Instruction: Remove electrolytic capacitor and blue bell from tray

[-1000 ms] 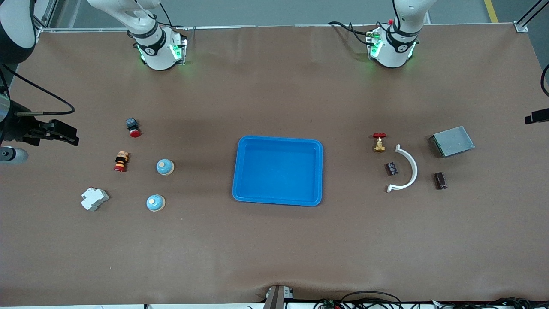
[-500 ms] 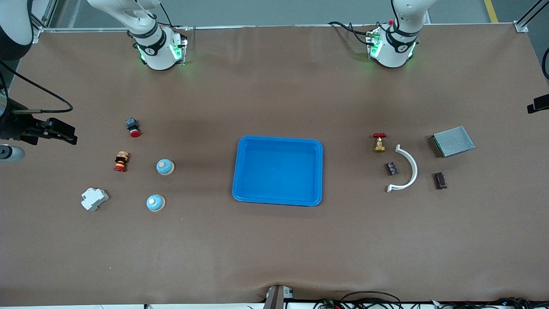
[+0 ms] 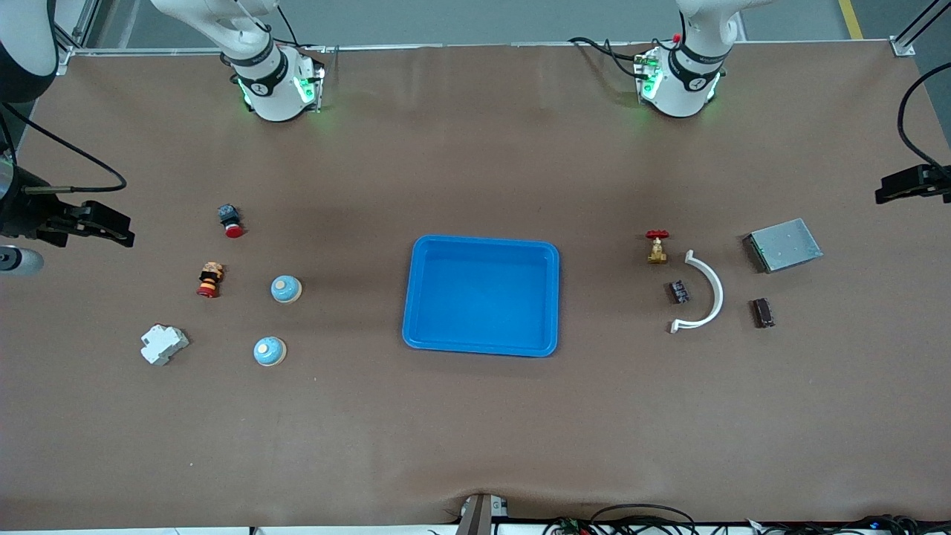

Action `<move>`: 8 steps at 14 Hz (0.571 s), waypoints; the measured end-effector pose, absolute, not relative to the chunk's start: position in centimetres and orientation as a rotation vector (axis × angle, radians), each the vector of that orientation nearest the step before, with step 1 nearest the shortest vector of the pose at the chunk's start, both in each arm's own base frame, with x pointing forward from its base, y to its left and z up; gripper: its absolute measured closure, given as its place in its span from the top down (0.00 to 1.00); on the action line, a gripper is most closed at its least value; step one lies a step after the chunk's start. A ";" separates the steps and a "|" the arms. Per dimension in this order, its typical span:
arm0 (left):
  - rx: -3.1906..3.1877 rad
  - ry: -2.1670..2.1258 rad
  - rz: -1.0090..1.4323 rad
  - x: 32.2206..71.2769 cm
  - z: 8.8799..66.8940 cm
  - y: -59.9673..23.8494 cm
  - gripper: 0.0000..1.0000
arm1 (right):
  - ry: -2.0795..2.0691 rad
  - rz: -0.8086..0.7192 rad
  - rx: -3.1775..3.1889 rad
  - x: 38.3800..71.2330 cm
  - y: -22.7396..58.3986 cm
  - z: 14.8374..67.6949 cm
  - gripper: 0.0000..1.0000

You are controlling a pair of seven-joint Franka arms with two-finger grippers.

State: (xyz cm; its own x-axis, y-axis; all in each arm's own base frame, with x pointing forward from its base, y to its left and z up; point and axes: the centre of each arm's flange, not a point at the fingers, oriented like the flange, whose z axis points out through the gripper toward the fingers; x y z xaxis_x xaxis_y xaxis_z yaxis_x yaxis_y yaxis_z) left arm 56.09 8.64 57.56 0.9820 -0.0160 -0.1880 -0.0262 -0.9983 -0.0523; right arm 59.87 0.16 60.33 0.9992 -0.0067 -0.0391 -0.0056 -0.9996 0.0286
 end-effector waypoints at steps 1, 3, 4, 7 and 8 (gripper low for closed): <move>-3.070 0.028 0.289 56.3 57.6 7.5 1.00 | -0.010 -0.059 3.113 59.6 0.1 60.5 1.00; -3.062 0.028 0.285 56.5 57.6 5.2 1.00 | -0.011 -0.058 3.113 59.1 0.1 60.7 1.00; -3.061 0.038 0.283 56.6 57.6 4.1 1.00 | -0.011 -0.053 3.114 58.9 0.1 60.7 1.00; -3.098 0.018 0.278 56.7 57.5 0.8 1.00 | -0.012 -0.042 3.119 58.0 0.1 60.7 1.00; -3.103 0.001 0.277 56.8 57.5 -0.3 1.00 | -0.013 -0.042 3.121 57.8 0.1 60.7 1.00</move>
State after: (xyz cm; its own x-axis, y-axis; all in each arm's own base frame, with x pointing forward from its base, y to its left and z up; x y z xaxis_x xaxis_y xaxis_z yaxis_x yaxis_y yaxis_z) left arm 56.75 -0.26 57.53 0.9842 0.0014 -0.1771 -0.0033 -0.9996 -0.0264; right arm 57.76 0.09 60.72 0.9996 -0.0083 -0.0265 -0.0077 -0.9998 0.0204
